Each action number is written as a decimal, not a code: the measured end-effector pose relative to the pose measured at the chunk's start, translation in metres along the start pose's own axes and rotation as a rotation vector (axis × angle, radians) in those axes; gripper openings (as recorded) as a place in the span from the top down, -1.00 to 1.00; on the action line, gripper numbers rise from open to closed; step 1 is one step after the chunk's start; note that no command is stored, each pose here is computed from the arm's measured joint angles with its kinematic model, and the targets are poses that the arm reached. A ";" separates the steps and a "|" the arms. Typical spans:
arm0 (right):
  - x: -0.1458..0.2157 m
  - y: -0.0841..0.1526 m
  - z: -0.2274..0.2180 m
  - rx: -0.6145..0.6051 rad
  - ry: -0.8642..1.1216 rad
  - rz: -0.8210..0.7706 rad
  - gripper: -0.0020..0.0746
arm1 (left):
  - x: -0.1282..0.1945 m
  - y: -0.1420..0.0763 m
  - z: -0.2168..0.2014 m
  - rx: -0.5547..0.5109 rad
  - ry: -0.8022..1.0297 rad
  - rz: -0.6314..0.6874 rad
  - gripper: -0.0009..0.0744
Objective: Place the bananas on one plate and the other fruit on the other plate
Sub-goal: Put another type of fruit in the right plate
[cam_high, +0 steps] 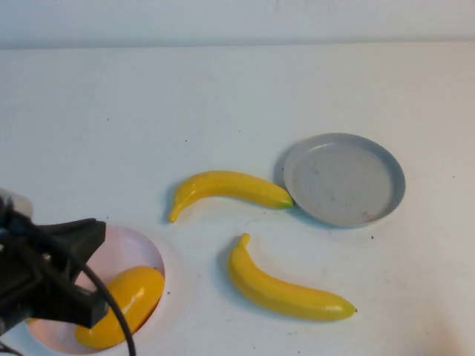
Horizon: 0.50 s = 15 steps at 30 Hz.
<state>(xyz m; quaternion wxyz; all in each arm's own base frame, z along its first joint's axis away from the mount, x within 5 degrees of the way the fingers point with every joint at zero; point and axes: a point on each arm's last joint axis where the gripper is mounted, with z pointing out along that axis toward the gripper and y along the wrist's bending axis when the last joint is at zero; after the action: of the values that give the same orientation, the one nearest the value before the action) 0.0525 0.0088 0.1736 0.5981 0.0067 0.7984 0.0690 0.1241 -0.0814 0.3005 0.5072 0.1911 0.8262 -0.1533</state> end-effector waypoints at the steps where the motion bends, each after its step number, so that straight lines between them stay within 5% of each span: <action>1: 0.000 0.000 0.000 0.000 0.000 0.000 0.99 | 0.002 0.001 -0.004 -0.001 -0.008 -0.002 0.98; 10: 0.000 0.000 0.000 0.000 0.000 0.000 0.99 | 0.013 0.005 -0.011 -0.027 0.018 0.018 0.98; 15: 0.000 0.000 0.000 0.000 0.000 0.000 0.99 | 0.024 -0.002 -0.002 0.060 -0.117 0.126 0.98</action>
<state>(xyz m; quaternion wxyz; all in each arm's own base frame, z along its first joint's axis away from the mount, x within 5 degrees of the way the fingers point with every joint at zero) 0.0525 0.0088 0.1736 0.5981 0.0067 0.7984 0.0690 0.1120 -0.0781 0.2801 0.5575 0.2486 0.7765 -0.1565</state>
